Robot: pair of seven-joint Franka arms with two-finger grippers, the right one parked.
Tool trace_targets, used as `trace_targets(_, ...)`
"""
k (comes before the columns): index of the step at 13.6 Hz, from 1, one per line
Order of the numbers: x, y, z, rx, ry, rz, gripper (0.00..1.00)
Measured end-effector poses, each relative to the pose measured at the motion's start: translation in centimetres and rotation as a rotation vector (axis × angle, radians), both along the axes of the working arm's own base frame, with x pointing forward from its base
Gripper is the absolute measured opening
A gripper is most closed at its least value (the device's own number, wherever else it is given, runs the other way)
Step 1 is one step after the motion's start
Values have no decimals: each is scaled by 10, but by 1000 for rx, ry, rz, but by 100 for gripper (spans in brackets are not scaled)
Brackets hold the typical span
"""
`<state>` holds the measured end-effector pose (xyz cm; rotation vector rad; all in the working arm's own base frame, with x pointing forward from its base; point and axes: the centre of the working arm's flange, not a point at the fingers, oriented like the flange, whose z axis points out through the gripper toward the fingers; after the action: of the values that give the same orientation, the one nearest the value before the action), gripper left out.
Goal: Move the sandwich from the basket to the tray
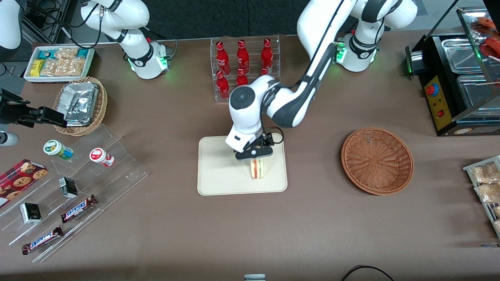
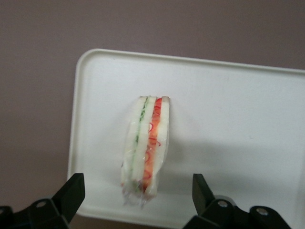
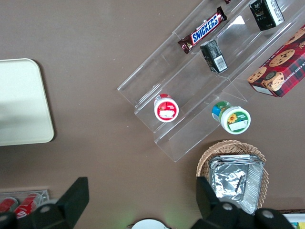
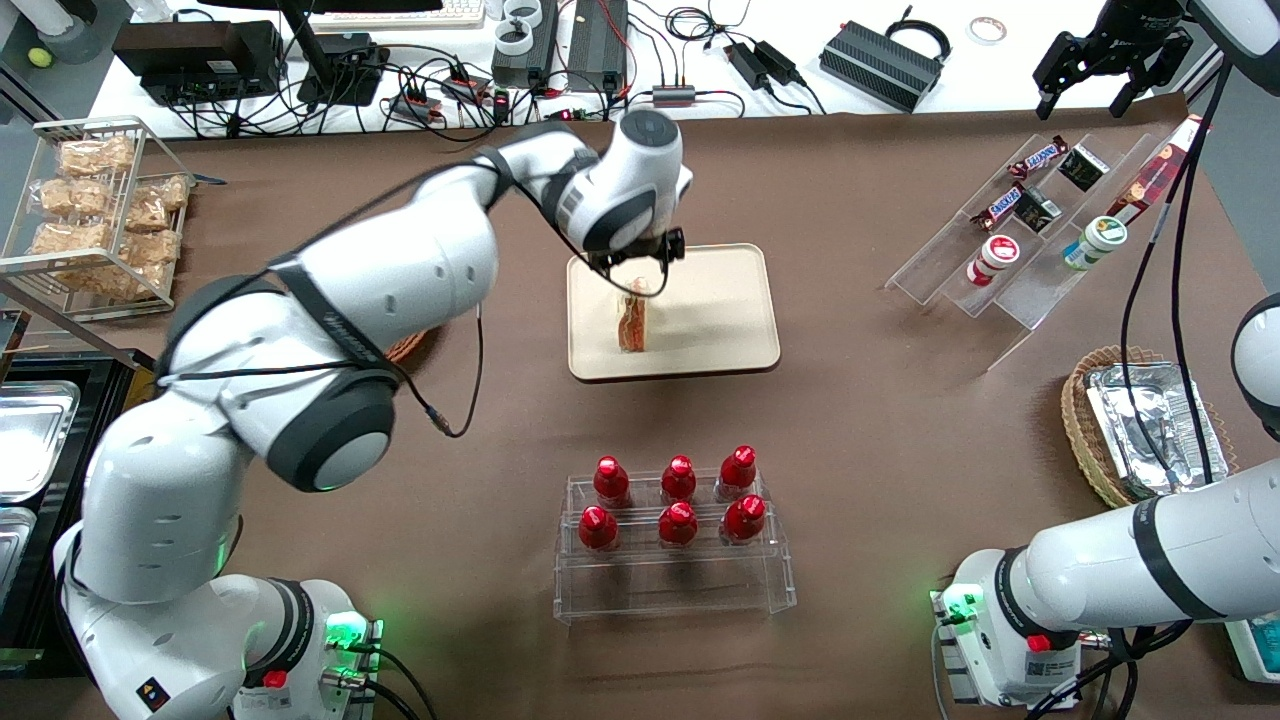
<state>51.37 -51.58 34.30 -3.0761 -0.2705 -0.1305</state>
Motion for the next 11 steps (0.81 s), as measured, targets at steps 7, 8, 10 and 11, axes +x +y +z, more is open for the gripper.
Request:
trace_targets(7,19,154,206,13,77,188,100)
trace_targets(8,21,185,228,14,90,180,100)
trace_targets(10,24,251,265,14,121,148,100)
trace_targets(11,25,283,278,10,131,138,100)
